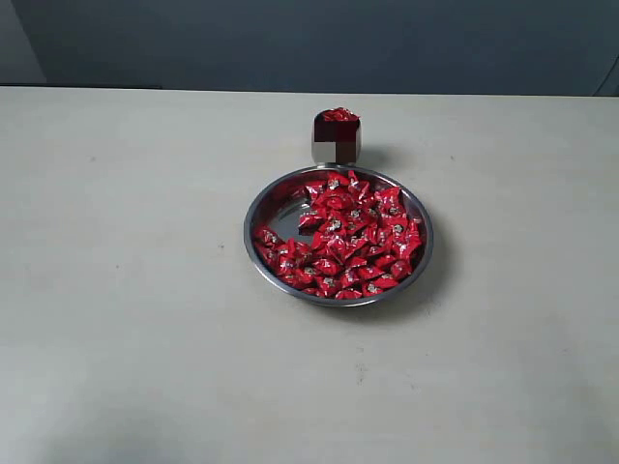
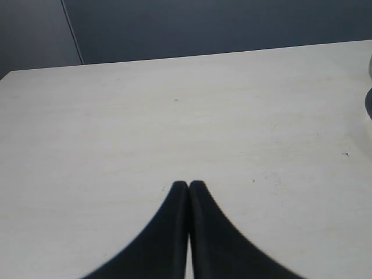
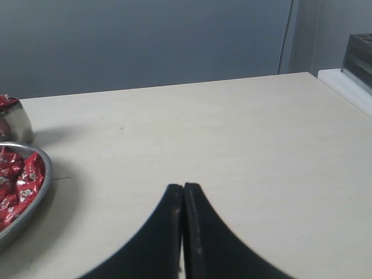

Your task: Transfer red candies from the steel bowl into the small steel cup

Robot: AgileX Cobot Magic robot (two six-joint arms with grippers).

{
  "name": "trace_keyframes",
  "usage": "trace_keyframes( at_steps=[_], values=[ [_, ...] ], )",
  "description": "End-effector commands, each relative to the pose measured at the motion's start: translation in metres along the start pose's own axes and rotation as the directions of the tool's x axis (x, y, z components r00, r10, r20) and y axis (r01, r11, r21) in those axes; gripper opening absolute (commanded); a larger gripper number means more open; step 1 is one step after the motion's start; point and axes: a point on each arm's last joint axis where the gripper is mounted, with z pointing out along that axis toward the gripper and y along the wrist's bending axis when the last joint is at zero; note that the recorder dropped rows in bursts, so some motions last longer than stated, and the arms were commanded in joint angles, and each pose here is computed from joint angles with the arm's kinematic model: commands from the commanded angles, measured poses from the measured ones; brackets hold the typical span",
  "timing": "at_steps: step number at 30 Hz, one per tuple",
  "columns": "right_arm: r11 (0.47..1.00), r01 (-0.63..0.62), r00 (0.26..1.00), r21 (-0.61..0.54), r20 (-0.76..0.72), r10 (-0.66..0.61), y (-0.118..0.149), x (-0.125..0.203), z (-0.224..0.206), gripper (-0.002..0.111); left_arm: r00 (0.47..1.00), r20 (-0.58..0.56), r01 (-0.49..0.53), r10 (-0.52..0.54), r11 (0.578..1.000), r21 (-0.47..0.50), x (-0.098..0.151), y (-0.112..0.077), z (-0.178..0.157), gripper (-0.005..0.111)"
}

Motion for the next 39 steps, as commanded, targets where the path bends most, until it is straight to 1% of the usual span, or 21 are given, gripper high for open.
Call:
trace_keyframes(
  at_steps=[1, 39],
  values=[
    [1.0, 0.003, 1.0, 0.002, 0.007, -0.003, -0.0002, 0.0007, 0.0002, 0.0, 1.0, 0.019, -0.002, 0.002, 1.0, 0.006, -0.0033, -0.0002, -0.0012, 0.0],
    [1.0, -0.017, 1.0, -0.004, 0.007, 0.017, 0.0004, 0.0006, 0.0002, 0.0, 1.0, 0.019, -0.002, 0.002, 1.0, 0.006, -0.0033, -0.0002, -0.0012, 0.0]
  ],
)
